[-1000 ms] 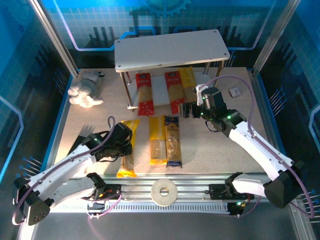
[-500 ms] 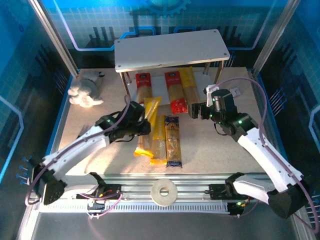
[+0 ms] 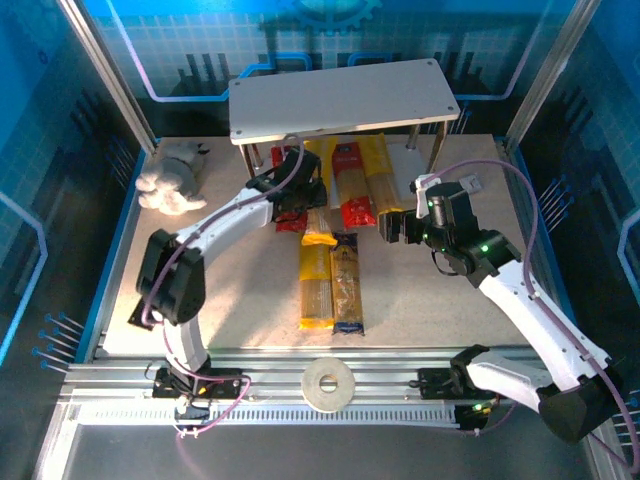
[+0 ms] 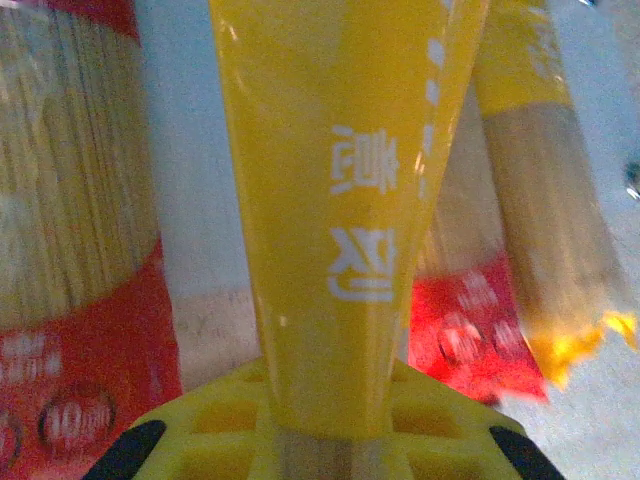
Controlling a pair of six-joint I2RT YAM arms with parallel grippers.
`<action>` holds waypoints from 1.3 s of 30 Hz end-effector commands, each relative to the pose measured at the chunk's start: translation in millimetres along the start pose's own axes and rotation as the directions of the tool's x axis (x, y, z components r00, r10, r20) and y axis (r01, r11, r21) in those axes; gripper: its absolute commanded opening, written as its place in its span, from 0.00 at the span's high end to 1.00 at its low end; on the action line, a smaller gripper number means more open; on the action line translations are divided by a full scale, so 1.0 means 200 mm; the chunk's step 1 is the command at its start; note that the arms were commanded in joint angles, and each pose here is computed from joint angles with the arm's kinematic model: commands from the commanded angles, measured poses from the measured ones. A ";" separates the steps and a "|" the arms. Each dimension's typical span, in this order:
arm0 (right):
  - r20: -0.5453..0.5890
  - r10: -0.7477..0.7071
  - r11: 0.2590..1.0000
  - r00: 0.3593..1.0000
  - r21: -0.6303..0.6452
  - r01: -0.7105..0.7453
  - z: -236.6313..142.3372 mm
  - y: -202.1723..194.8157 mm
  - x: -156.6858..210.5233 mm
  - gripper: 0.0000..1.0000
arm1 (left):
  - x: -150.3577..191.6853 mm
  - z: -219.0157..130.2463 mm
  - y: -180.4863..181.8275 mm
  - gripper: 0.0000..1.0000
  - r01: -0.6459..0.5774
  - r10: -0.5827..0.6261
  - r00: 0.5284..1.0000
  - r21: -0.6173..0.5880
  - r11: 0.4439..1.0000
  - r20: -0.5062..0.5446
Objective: Place and organize the pasta boxes and bags onto the shelf
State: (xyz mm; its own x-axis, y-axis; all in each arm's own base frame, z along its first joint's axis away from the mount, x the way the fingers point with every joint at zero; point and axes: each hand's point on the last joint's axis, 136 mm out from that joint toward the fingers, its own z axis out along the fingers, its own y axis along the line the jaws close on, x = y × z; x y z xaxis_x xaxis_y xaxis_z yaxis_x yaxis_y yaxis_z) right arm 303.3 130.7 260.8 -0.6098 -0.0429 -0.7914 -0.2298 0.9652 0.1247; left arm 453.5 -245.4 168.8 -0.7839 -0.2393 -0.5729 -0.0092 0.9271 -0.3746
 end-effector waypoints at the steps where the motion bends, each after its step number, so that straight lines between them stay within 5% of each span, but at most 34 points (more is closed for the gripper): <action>1: -0.006 0.004 1.000 1.000 0.005 -0.004 -0.01 -0.02 0.01 0.00 | -0.29 -0.03 -0.17 1.00 -0.006 -0.004 0.987 0.066 0.998 0.159; 11: -0.019 -0.002 1.000 1.000 0.019 0.003 0.00 -0.04 0.02 0.00 | -0.44 0.09 -0.12 1.00 0.005 0.001 0.981 -0.032 0.999 0.193; 39: -0.045 0.005 1.000 0.999 0.007 -0.005 0.06 -0.03 0.05 0.00 | -0.32 0.31 0.08 1.00 0.116 -0.086 0.974 -0.138 0.984 0.209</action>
State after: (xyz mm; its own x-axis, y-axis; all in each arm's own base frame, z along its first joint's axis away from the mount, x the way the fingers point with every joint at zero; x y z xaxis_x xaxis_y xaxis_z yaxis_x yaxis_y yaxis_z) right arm 307.0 129.7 250.3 -0.6355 -0.0470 -0.7707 -0.2215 0.9673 0.1236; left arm 516.2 -235.1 120.0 -0.7382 -0.3085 -0.5999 -0.1755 0.9465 -0.2707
